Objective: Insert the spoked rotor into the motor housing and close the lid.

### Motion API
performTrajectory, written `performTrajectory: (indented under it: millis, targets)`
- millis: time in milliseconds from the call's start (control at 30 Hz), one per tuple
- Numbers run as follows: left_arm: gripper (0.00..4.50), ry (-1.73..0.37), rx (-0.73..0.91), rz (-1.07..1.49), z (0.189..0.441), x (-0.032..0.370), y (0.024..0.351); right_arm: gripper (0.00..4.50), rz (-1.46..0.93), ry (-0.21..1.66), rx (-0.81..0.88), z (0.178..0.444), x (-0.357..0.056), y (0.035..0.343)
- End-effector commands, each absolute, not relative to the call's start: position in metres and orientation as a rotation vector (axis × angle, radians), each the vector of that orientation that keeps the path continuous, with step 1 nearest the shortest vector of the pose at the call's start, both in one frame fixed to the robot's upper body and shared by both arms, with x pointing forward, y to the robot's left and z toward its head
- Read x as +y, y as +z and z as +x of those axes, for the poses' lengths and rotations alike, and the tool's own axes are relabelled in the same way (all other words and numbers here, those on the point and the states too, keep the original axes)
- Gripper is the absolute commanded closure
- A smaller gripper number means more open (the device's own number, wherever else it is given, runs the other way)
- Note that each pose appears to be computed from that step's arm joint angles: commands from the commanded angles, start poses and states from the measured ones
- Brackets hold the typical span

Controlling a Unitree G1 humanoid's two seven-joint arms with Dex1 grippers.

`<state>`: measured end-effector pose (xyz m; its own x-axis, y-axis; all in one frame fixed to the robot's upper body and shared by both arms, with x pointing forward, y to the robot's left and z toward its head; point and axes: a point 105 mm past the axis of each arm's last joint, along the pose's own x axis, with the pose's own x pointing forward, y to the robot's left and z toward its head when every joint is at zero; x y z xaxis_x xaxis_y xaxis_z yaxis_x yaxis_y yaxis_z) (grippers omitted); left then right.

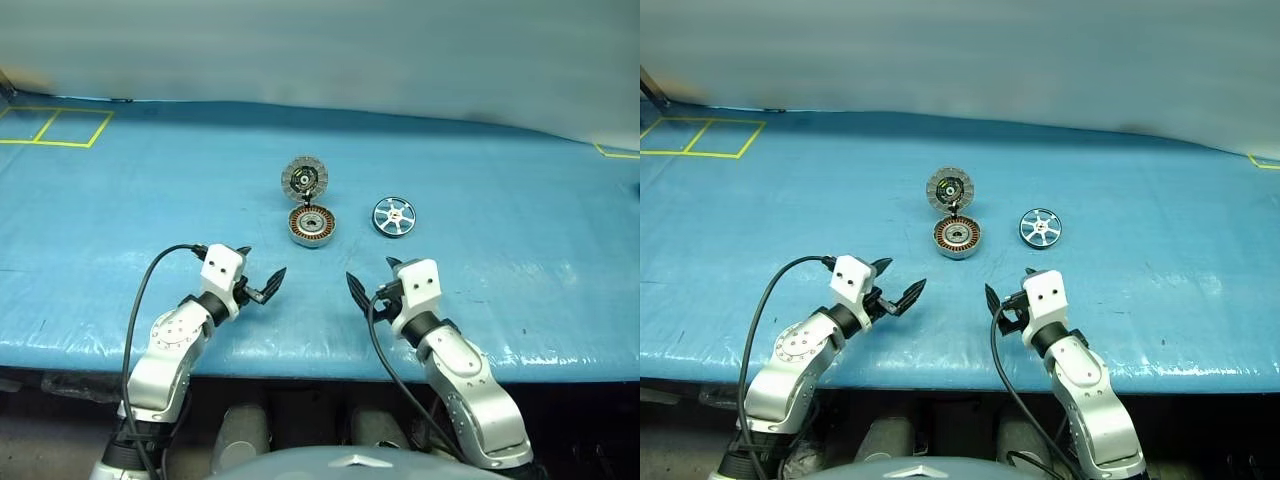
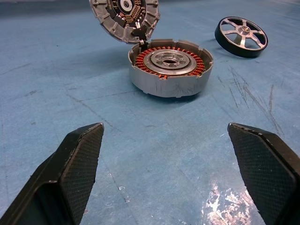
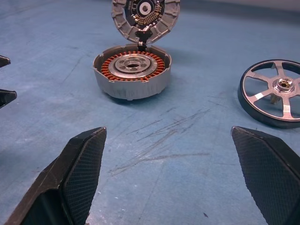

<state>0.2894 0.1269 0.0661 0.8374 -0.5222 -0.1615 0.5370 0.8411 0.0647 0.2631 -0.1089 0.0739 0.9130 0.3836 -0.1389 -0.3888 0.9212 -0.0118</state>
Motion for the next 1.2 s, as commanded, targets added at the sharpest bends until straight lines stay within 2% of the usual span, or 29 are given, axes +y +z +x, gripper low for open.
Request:
performTrajectory:
  millis: [33,1100,1200]
  targets:
    - [0.00,-0.572,0.090,0.116,0.290,0.123,0.076,0.03,-0.044,0.428,0.086,0.262,-0.105,0.089]
    - [0.00,-0.598,0.105,0.101,0.287,0.118,0.075,0.03,-0.022,0.442,0.191,0.268,-0.102,0.076]
    - [0.00,-0.600,0.105,0.100,0.287,0.117,0.075,0.03,-0.088,0.476,0.220,0.271,-0.094,0.081]
